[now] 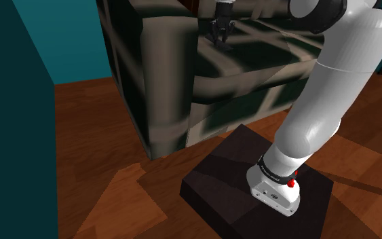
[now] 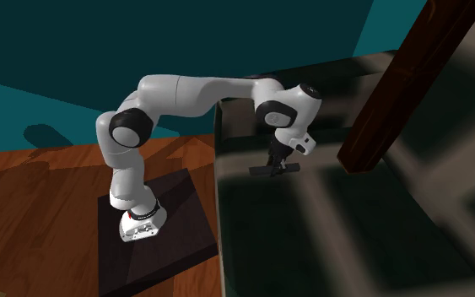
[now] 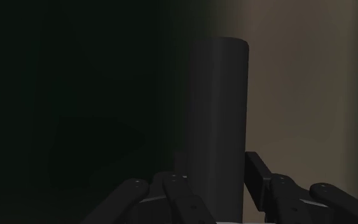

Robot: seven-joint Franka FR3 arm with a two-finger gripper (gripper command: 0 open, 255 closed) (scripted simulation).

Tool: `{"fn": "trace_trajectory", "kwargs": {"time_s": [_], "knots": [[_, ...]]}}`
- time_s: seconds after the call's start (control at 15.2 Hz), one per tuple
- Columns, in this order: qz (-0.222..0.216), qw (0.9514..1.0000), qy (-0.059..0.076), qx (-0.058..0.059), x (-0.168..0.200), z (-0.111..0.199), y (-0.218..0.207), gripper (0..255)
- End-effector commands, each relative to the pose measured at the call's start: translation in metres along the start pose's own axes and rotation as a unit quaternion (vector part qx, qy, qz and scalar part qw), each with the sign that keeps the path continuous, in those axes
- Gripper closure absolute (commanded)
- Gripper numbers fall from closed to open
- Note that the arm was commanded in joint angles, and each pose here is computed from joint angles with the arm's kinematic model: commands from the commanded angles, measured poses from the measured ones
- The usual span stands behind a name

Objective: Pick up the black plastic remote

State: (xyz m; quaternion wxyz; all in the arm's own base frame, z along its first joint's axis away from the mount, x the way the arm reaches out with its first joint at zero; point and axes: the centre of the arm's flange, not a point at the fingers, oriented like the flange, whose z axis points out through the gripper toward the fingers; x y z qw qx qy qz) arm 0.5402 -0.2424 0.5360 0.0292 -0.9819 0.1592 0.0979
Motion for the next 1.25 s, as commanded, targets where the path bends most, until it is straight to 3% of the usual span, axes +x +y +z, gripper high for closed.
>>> {"fn": "trace_trajectory", "kwargs": {"time_s": [0.0, 1.19], "knots": [[-0.003, 1.0000, -0.008, 0.002, 0.002, 0.008, -0.004, 255], [-0.003, 1.0000, -0.008, 0.002, -0.013, -0.073, -0.007, 255]]}}
